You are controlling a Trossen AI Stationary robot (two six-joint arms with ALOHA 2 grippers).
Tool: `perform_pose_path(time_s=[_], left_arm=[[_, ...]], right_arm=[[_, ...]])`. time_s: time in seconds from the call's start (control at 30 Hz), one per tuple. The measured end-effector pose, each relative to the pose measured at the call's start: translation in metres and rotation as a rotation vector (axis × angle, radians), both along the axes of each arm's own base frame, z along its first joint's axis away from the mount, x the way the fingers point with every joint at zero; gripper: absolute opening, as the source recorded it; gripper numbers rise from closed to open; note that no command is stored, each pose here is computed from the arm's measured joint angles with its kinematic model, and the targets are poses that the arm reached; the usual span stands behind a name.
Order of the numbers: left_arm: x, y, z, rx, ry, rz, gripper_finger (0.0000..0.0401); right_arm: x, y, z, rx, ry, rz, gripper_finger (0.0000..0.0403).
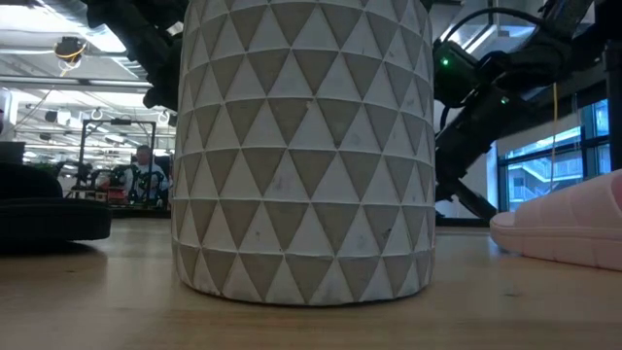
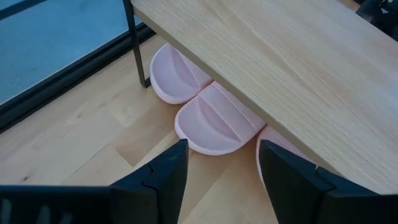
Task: Pick and place slides into the shelf
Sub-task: Put the pink slipper under the shelf
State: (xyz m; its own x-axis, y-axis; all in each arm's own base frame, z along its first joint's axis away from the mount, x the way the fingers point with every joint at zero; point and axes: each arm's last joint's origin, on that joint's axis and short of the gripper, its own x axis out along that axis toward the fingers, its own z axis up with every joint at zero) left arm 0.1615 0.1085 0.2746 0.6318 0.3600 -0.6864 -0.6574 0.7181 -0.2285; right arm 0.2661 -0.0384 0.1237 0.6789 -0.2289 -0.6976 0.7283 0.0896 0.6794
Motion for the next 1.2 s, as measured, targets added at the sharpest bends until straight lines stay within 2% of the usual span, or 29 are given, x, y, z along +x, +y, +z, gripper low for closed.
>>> perform_pose_path(time_s=[0.3,0.77,1.1,1.2], left_arm=[[0.000,0.000,0.000,-0.001,0.000,0.000,0.0187],[0.000,0.000,0.000,0.000,0.000,0.000,0.0187],[0.000,0.000,0.000,0.000,0.000,0.000,0.0187],[0.000,0.000,0.000,0.000,0.000,0.000,0.0187]], right_arm=[[0.000,0.002,0.000,0.035,-0.004,0.045,0.0017],[0.001,0.001,0.000,0.026,-0.004,0.033,0.0017],[0.009,0.000,-0.016,0.020,-0.012,0.022,0.0018],[0.010,0.000,-0.018,0.036,-0.012,0.010,0.0033]])
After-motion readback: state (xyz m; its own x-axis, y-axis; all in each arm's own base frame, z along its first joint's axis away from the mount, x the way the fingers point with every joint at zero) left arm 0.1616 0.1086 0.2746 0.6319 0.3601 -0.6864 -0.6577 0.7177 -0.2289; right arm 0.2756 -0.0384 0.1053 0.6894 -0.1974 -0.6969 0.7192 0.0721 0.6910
